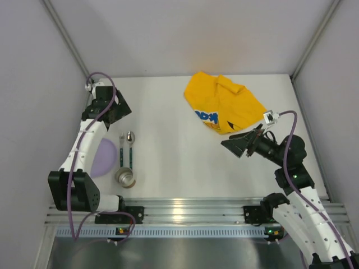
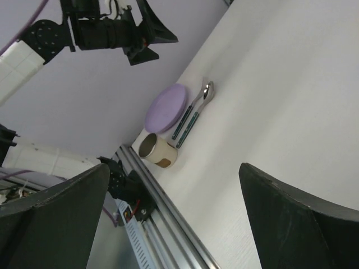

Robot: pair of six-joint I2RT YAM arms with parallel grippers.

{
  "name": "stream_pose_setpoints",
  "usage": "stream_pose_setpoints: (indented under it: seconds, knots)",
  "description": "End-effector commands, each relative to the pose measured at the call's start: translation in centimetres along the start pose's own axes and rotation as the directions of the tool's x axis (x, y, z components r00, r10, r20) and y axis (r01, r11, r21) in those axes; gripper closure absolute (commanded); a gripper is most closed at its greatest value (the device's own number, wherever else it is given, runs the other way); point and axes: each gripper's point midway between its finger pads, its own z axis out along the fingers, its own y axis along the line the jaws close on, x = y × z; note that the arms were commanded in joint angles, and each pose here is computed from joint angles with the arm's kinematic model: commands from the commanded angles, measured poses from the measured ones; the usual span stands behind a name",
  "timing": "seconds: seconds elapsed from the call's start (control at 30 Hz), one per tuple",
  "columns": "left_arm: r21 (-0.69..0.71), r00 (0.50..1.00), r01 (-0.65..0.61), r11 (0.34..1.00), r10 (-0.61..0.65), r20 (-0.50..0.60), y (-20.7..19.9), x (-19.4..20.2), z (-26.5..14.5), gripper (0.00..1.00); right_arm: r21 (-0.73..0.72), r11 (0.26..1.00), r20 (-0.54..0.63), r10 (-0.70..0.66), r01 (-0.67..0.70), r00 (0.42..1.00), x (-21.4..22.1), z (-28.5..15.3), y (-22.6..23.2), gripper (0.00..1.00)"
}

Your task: Set the dinner table for one person

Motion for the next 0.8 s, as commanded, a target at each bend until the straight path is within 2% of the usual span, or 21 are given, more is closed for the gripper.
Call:
stream_pose_setpoints:
  seconds: [0.0,0.03,0.07,0.2,0.3,0.33,0.37,0.4,0.43,0.47,0.5,0.53,0.57,0.77]
  knots:
    - [0.023,0.994,0.077,0.997,-0.078,0.079,-0.6,-2.8,-3.5,0.01,0.017,1.000,-0.033,-0.020,0.021,0.999,-0.2,-0.2,0.7,0.00]
    - [0.033,0.994,0.092,0.995,-0.094,0.064,-0.9,-2.7,-3.3,0.02,0.099,0.995,0.001,0.021,-0.021,1.000,-0.5,0.1,-1.1,0.00]
    - [0.049,0.994,0.101,0.994,-0.103,0.036,-1.4,-2.2,-2.8,0.02,0.142,0.986,-0.028,0.092,-0.087,0.995,0.3,0.7,-2.6,0.00]
    - [0.220,0.986,0.162,0.962,-0.150,-0.067,-5.1,-0.4,-1.9,0.02,0.138,0.984,-0.084,0.126,-0.114,0.989,1.3,1.6,-3.1,0.00]
    - [0.279,0.993,0.116,0.953,-0.109,-0.039,-8.1,-0.9,-2.4,0.01,0.219,0.965,-0.084,0.164,-0.142,0.983,2.1,1.2,-4.7,0.00]
    - [0.291,0.998,0.040,0.956,-0.025,-0.055,-10.2,0.7,-1.9,0.01,0.246,0.957,-0.085,0.181,-0.155,0.980,2.3,1.1,-5.4,0.00]
    - [0.282,1.000,-0.001,0.959,0.002,-0.001,-11.8,-0.7,-2.4,0.02,0.267,0.949,-0.087,0.200,-0.171,0.976,2.6,1.1,-5.9,0.00]
    - [0.299,0.995,-0.088,0.950,0.096,-0.012,-14.3,1.1,-2.9,0.02,0.276,0.945,-0.091,0.207,-0.175,0.974,2.7,1.0,-6.1,0.00]
    - [0.278,0.987,-0.134,0.951,0.153,-0.046,-15.6,2.9,-1.3,0.01,0.279,0.944,-0.091,0.211,-0.178,0.973,2.6,1.0,-6.2,0.00]
    - [0.301,0.986,-0.151,0.942,0.165,-0.020,-18.0,2.0,-1.7,0.02,0.294,0.938,-0.095,0.217,-0.181,0.971,2.7,1.0,-6.6,0.00]
    - [0.319,0.977,-0.191,0.928,0.213,-0.033,-19.9,3.5,-2.0,0.02,0.312,0.931,-0.105,0.229,-0.187,0.968,2.9,0.7,-6.8,0.00]
    - [0.316,0.962,-0.228,0.921,0.264,-0.075,-21.4,6.0,0.1,0.02,0.329,0.927,-0.114,0.226,-0.178,0.967,3.0,0.5,-7.2,0.00]
    - [0.348,0.962,-0.236,0.908,0.269,-0.048,-23.7,5.3,-0.3,0.02,0.352,0.919,-0.112,0.229,-0.177,0.967,2.9,0.2,-7.6,0.00]
    - [0.417,0.913,-0.338,0.844,0.401,-0.071,-33.3,11.2,2.3,0.02,0.454,0.880,-0.112,0.212,-0.140,0.971,2.3,-2.2,-8.2,0.00]
